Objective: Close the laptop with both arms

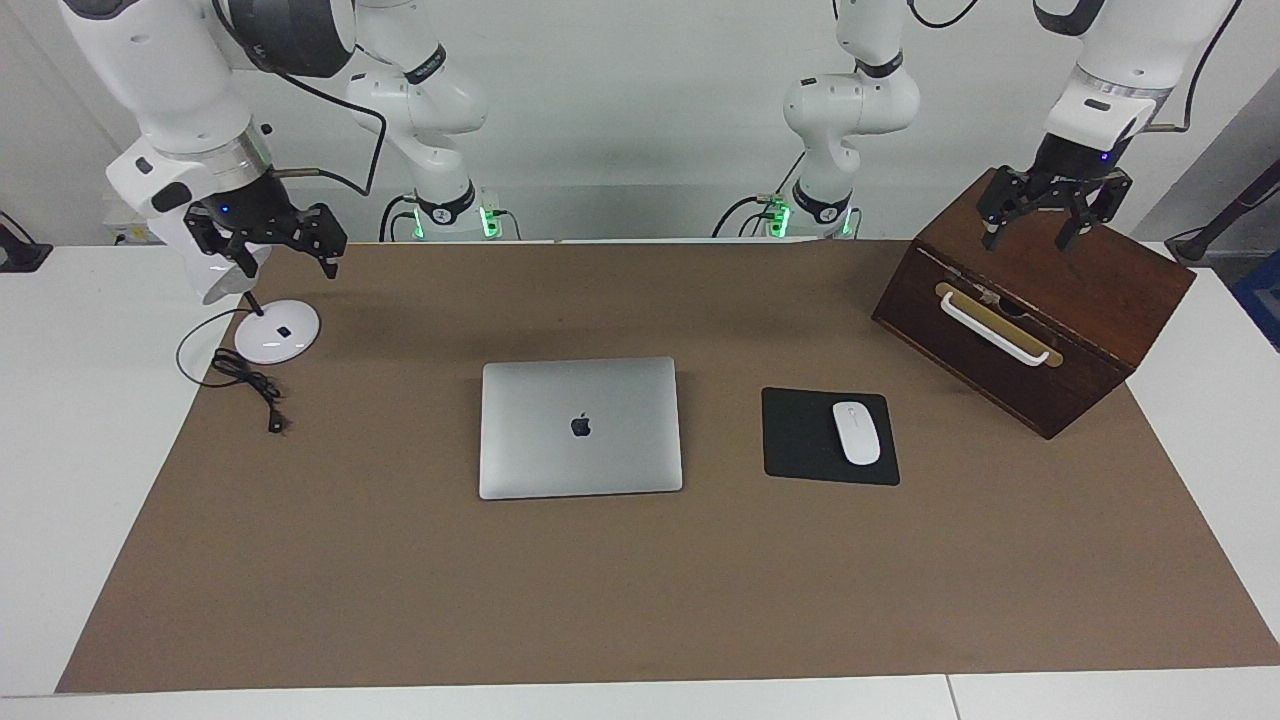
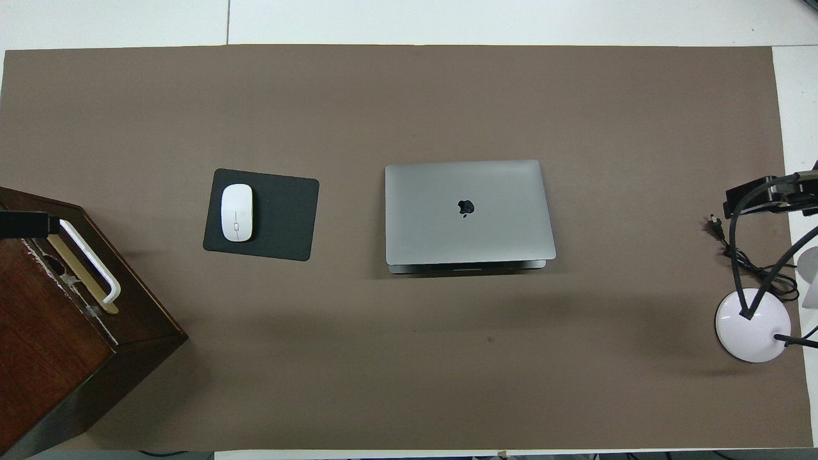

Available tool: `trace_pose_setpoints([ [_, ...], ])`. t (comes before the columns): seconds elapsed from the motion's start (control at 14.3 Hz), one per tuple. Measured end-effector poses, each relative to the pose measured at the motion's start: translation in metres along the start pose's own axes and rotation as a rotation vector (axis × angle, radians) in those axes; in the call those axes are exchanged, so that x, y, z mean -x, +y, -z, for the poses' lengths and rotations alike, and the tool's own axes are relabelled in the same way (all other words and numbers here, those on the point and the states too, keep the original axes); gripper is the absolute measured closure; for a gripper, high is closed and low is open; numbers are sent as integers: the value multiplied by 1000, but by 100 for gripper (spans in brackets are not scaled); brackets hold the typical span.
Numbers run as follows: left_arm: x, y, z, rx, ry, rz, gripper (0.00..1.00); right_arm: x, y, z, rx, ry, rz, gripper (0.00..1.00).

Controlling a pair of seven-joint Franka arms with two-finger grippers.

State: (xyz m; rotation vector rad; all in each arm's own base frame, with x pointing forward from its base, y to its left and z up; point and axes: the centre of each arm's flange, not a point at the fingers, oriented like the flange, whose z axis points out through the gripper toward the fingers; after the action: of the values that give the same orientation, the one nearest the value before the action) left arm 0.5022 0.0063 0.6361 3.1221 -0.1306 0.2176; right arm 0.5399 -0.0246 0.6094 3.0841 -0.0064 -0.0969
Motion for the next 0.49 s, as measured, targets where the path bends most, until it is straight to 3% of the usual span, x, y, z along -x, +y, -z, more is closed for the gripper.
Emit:
trace_pose_setpoints([
  [0.49,-14,0,-30,13,-58,68,0,0,0,0,-1,-1,0,0],
])
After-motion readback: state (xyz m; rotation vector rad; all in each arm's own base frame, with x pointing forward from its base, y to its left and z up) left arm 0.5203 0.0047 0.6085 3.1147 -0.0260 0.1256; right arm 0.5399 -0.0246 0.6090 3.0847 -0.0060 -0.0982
